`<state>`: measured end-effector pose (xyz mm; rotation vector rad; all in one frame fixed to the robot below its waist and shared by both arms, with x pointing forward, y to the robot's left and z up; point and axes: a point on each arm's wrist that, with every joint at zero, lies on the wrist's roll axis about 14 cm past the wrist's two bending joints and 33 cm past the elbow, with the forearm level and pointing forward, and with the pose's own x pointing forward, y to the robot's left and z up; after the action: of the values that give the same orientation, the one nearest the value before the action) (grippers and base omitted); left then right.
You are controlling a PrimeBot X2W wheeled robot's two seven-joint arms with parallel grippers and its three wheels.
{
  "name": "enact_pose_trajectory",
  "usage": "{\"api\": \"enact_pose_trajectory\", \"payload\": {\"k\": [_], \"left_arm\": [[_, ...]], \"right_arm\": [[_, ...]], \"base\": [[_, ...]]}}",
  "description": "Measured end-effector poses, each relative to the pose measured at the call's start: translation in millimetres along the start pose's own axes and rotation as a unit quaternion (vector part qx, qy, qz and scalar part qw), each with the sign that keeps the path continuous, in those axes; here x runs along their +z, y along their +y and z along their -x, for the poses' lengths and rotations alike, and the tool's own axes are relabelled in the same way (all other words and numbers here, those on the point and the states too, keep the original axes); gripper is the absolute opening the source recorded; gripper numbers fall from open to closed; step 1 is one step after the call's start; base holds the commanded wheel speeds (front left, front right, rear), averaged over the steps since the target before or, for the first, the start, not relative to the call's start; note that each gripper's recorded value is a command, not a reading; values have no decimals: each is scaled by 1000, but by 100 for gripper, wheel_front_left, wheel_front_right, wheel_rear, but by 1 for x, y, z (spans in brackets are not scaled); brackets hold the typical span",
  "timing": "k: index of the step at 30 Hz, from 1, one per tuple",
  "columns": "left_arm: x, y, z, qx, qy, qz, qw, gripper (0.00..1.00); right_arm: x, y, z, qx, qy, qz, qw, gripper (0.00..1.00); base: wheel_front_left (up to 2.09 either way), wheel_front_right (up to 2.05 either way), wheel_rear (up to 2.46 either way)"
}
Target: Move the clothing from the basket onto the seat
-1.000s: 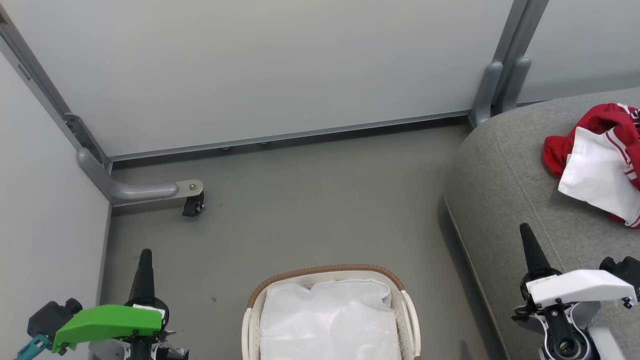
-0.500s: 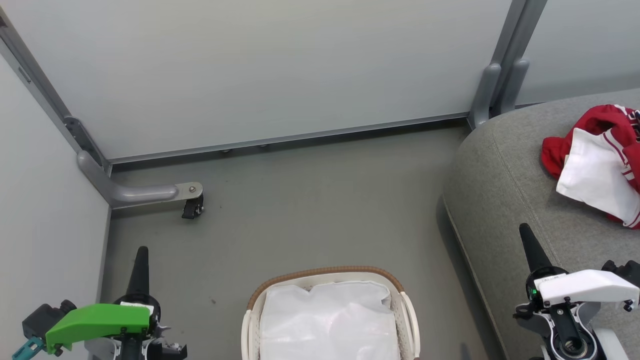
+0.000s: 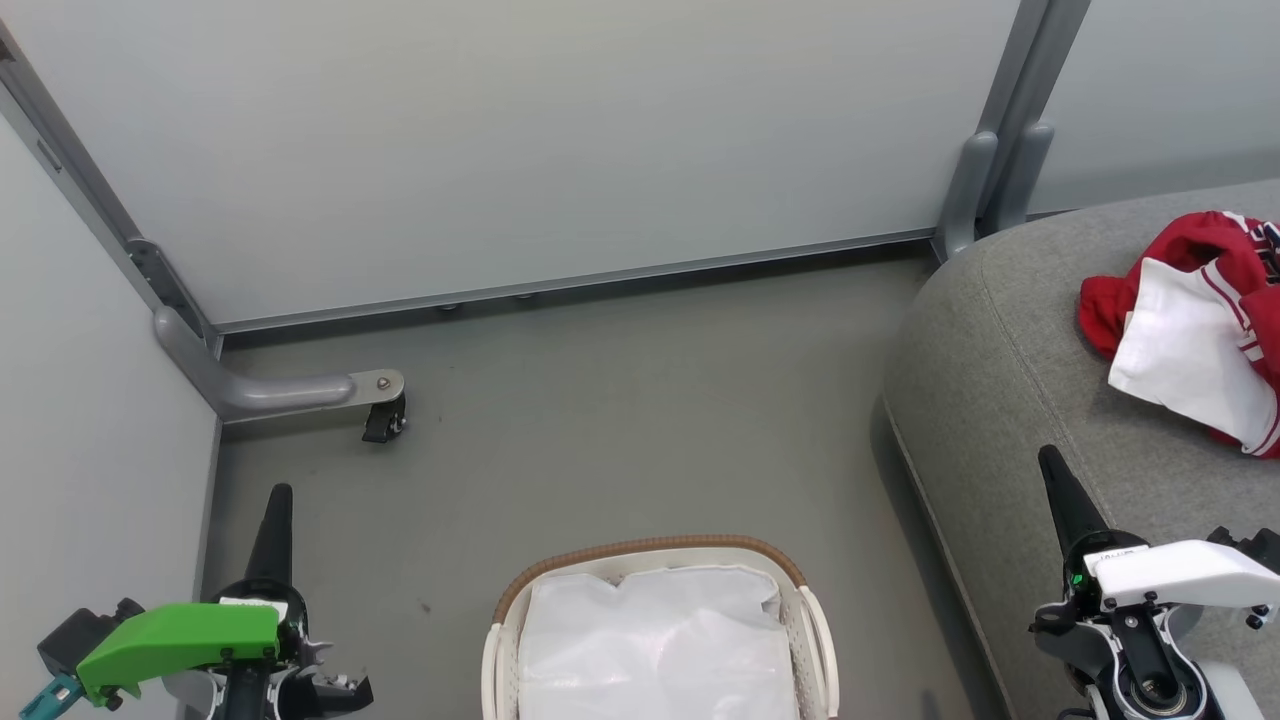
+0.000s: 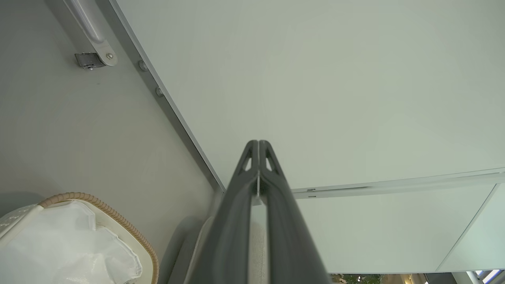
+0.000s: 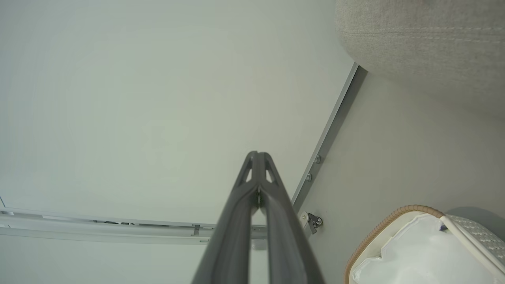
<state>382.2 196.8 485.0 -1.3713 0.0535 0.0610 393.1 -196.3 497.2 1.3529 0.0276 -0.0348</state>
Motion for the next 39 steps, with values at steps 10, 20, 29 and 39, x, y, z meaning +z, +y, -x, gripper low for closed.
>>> {"api": "enact_pose_trajectory", "payload": {"k": [10,20,29,39], "left_arm": [[2,-7,-2,-11,1,38,999,0],[4,-11,-2,-19,2,70,997,0],[5,-17,-3,-29,4,99,995,0],[6,-18,-4,-31,4,101,994,0]], "right_arm": [[2,3,1,6,1,-42,999,0],[3,6,2,13,2,-78,997,0],[4,9,3,20,4,-108,994,0],[5,9,4,20,3,-111,994,0]], "base": [[0,0,0],[0,0,0],[0,0,0],[0,0,0]]}}
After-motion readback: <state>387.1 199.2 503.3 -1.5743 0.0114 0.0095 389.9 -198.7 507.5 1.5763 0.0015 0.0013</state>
